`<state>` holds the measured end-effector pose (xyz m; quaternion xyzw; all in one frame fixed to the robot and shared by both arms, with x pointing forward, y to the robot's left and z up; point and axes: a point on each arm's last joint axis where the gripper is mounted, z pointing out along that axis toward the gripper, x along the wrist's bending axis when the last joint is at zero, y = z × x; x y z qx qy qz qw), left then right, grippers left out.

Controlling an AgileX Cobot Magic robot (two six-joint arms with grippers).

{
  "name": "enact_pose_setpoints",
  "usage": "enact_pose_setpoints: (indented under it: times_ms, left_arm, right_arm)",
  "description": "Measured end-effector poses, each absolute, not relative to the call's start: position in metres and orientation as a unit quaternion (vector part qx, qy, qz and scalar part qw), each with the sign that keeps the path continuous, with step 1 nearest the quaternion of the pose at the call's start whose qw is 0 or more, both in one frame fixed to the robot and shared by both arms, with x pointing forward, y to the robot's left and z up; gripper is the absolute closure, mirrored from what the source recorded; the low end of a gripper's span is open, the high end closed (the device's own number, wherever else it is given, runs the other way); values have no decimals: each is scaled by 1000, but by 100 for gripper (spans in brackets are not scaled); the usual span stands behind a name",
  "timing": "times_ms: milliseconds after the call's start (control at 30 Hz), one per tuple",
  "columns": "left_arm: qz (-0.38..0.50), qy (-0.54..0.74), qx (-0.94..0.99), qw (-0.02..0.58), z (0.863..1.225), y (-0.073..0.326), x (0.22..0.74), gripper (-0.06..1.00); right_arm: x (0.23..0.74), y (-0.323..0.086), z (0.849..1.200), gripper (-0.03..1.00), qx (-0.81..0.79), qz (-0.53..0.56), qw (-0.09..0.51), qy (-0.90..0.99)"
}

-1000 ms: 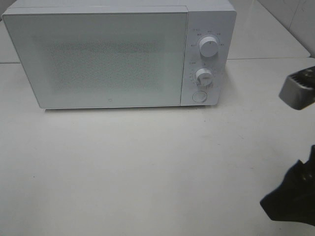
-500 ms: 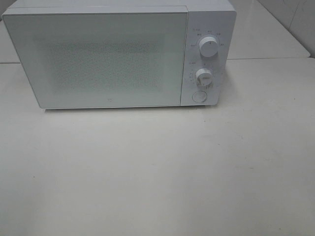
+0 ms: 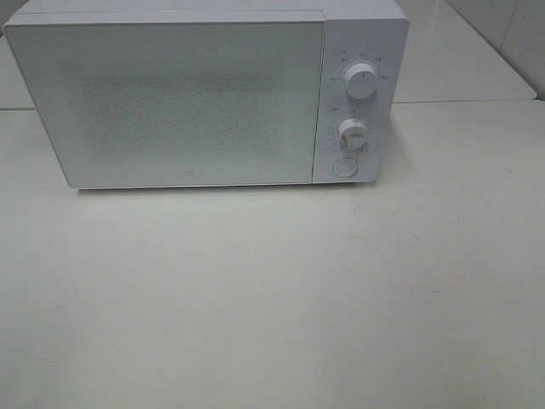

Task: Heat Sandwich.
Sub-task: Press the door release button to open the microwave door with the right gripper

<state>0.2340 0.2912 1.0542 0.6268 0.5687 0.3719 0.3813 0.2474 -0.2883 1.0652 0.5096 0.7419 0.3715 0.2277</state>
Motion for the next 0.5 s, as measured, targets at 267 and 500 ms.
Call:
enact_pose_setpoints:
  times_ms: [267, 500]
  left_arm:
    - [372, 569, 627, 381, 1054, 291, 234, -3]
    - [372, 569, 627, 381, 1054, 291, 234, -3]
  right_arm:
    - [237, -292, 1050, 21, 561, 375, 268, 688]
    - [230, -293, 1047, 21, 579, 379, 297, 658]
